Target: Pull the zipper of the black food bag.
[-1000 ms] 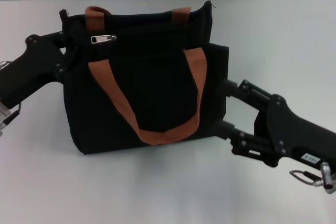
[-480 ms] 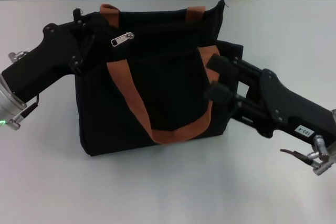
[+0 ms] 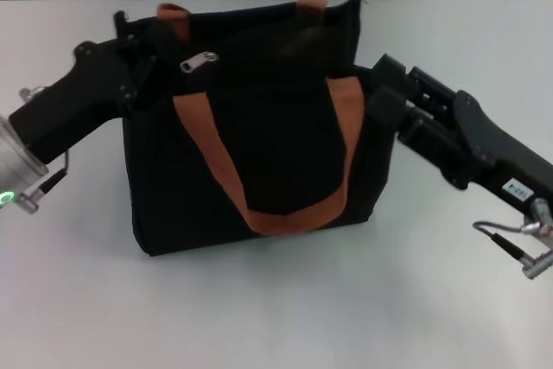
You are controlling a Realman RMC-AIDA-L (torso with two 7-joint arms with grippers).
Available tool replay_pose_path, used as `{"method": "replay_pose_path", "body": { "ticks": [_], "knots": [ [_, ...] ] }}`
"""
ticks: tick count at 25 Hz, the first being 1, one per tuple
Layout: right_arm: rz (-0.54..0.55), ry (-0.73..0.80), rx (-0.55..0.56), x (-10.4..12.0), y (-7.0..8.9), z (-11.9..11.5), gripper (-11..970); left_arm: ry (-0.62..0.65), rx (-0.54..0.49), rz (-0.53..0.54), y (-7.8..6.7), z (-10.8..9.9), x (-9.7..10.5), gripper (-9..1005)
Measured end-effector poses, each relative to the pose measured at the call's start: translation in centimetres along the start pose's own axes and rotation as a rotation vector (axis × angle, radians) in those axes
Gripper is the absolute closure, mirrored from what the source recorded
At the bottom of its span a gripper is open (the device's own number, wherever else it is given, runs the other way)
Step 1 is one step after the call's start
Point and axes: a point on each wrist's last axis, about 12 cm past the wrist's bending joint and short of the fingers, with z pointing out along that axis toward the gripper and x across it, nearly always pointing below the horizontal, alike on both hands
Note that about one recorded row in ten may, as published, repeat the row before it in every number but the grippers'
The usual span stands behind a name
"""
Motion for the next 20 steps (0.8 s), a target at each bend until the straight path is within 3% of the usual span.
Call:
{"method": "replay_pose_path", "body": {
  "ticks": [5, 10, 15, 20],
  "knots": [
    [0.075, -0.009, 0.037, -0.2, -0.6, 0.2, 418, -0.010, 0.091, -0.097, -0.3, 1.8, -0.8, 978],
    [0.128, 0.001, 0.052, -0.3, -1.1, 0.6, 419, 0.017, 0.047, -0.146, 0.5, 2.0, -0.8, 978],
    [0.150, 0.001, 0.041, -0.6, -1.4, 1.1, 420, 0.011, 0.038, -0.141, 0.6, 1.9, -1.0, 978],
    [0.196, 0.015, 0.044, -0.6, -1.8, 1.8, 421, 0.043, 0.116, -0.139, 0.2, 2.5, -1.3, 978]
  ]
}}
